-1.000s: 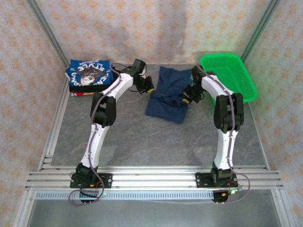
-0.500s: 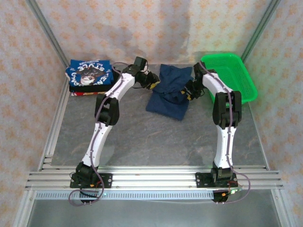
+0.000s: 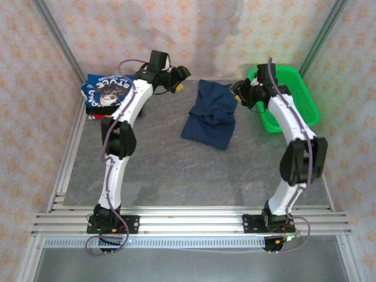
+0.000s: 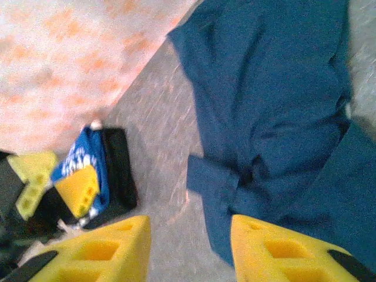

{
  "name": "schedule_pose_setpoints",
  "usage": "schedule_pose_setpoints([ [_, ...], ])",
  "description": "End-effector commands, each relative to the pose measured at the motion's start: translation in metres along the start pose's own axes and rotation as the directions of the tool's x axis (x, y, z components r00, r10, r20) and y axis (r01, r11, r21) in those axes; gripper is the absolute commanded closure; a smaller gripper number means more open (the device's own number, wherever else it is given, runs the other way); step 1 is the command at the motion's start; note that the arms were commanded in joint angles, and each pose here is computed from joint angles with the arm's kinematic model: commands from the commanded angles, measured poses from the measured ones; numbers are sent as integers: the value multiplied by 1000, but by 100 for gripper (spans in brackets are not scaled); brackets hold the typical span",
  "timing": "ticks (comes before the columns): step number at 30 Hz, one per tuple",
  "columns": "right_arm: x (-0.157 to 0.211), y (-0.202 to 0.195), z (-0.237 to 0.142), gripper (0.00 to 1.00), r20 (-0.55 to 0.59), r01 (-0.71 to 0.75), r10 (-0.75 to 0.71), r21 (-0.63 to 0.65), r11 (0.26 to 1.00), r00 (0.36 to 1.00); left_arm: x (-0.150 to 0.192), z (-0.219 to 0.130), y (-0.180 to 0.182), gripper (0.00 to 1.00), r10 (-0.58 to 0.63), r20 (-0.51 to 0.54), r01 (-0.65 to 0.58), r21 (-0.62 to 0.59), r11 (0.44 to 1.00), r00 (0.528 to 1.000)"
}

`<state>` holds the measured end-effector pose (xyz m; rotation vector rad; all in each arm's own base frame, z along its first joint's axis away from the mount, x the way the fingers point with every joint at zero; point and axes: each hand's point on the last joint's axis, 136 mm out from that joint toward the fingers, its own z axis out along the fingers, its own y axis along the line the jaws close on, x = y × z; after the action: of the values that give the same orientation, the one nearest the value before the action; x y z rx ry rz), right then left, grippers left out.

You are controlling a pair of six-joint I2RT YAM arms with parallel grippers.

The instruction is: Fold and stack the t-shirts

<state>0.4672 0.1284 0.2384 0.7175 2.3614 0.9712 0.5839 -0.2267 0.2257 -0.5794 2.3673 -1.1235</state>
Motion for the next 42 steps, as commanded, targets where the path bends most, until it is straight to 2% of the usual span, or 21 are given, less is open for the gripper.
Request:
schedule_pose_setpoints([
  [1, 59, -25, 29, 76, -126, -5, 9, 31, 1000, 992, 42, -21, 17, 43, 100, -63, -106, -100, 989, 993],
  [3, 77, -37, 44, 88, -156, -33, 38, 39, 999, 987, 66, -24, 34, 57, 104, -106, -117, -119, 986, 989],
  [5, 94, -46, 63, 94, -188, -61, 66, 29, 998, 980, 94, -19, 57, 76, 103, -171, -130, -153, 980, 980],
  [7, 102, -53, 77, 97, -202, -65, 72, 38, 997, 977, 122, -10, 79, 87, 98, -244, -146, -185, 972, 965],
  [10, 108, -68, 95, 100, -218, -73, 88, 77, 994, 972, 148, 5, 104, 96, 78, -319, -153, -218, 964, 945],
  [18, 101, -99, 128, 100, -208, -89, 123, 166, 982, 970, 158, 55, 120, 97, 68, -363, -170, -257, 951, 929],
  [21, 89, -105, 139, 100, -185, -108, 142, 183, 977, 972, 147, 75, 124, 97, 48, -331, -145, -273, 951, 942],
  [27, 53, -110, 152, 100, -115, -136, 159, 186, 973, 981, 119, 104, 106, 96, 65, -271, -135, -251, 959, 960],
  [30, 27, -103, 154, 98, -58, -174, 184, 137, 975, 981, 103, 117, 97, 96, 54, -247, -113, -230, 967, 967],
  [33, -5, -80, 149, 94, 3, -185, 185, 44, 982, 983, 87, 120, 75, 93, 53, -213, -88, -161, 983, 976],
  [36, -38, -73, 138, 85, 83, -185, 182, 31, 982, 980, 81, 116, 55, 88, 72, -202, -92, -95, 991, 977],
  [40, -66, -71, 127, 81, 134, -205, 199, 33, 978, 971, 85, 108, 71, 82, 89, -230, -125, -148, 981, 969],
  [42, -66, -57, 121, 78, 128, -187, 185, 4, 982, 974, 88, 104, 86, 79, 80, -239, -126, -182, 975, 968],
])
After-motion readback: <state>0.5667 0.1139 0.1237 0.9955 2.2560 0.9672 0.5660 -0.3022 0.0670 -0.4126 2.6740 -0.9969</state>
